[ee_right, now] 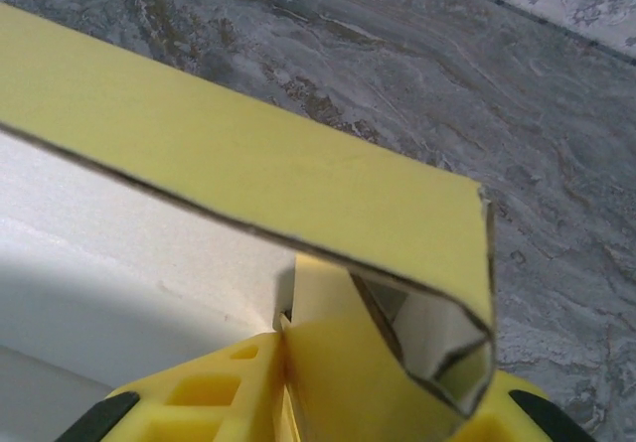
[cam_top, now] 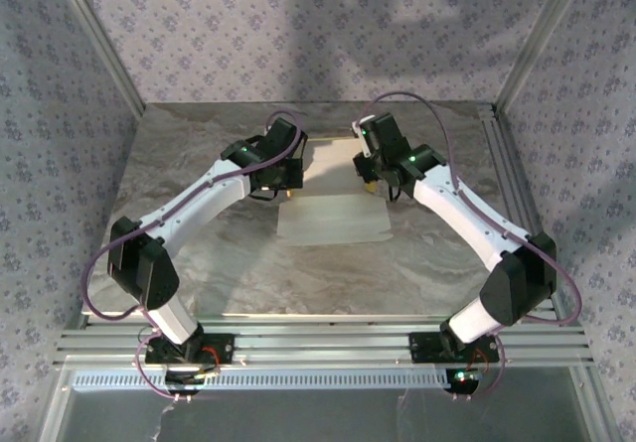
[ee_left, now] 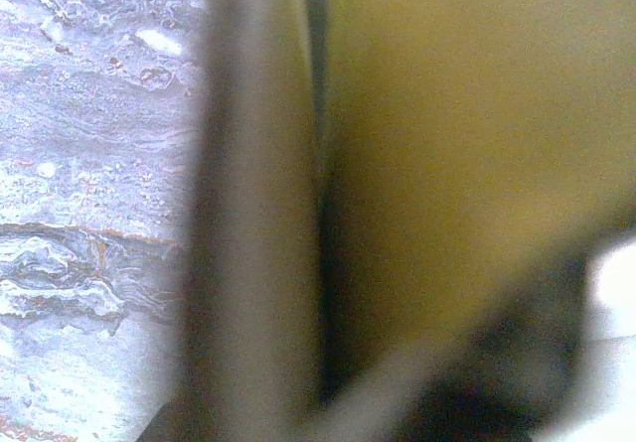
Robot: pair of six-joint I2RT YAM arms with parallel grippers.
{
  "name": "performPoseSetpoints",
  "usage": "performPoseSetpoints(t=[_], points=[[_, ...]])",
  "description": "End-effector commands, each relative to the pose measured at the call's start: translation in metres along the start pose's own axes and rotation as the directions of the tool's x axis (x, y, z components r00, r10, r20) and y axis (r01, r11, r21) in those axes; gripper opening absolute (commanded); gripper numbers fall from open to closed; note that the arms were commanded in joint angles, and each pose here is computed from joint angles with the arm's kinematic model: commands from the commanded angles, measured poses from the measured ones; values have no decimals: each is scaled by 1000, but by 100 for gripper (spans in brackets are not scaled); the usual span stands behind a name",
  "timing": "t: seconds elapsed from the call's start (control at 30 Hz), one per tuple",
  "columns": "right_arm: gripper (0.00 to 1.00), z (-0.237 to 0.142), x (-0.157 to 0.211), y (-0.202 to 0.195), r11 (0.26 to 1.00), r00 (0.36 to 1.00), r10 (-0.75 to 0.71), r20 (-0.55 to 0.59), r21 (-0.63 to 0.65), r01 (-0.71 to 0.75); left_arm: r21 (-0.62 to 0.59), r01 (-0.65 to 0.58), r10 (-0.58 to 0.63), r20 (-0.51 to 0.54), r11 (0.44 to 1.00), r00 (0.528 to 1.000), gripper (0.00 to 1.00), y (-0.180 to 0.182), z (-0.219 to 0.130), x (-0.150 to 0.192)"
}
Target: Fold the paper box
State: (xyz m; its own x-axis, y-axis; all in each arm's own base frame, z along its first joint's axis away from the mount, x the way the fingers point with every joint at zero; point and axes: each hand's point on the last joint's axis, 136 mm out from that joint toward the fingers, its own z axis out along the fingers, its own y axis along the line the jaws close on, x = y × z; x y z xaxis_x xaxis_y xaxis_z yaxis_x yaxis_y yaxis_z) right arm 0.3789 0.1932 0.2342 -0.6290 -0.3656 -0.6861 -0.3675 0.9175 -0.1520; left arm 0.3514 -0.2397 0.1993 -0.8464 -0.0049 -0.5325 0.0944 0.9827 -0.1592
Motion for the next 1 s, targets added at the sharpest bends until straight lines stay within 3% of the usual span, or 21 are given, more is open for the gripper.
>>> performPoseSetpoints(t=[0.0, 0.13, 0.3, 0.5, 0.83, 0.97], points=[[27, -1, 14, 6, 999, 999, 6, -33, -35, -7, 66, 64, -69, 72, 996, 995, 0, -5, -14, -21], [27, 3, 19, 10, 998, 999, 19, -44, -56, -22, 71, 73, -78, 69, 995, 995, 0, -5, -10, -22], [10, 7, 21, 6, 999, 999, 23, -49, -23, -24, 81, 75, -80, 60, 994, 995, 0, -8, -8, -21], [0, 11, 23, -14, 991, 997, 12, -78, 131, -2, 76, 74, -79, 60, 994, 995, 0, -7, -8, -21], [0, 18, 18, -26, 897, 974, -158, -162, 390, 210, 71, 73, -76, 42, 995, 996, 0, -7, -4, -17], [0, 25, 21, -12, 956, 985, -96, -146, 263, 132, 61, 74, -77, 37, 995, 996, 0, -5, -1, -15]])
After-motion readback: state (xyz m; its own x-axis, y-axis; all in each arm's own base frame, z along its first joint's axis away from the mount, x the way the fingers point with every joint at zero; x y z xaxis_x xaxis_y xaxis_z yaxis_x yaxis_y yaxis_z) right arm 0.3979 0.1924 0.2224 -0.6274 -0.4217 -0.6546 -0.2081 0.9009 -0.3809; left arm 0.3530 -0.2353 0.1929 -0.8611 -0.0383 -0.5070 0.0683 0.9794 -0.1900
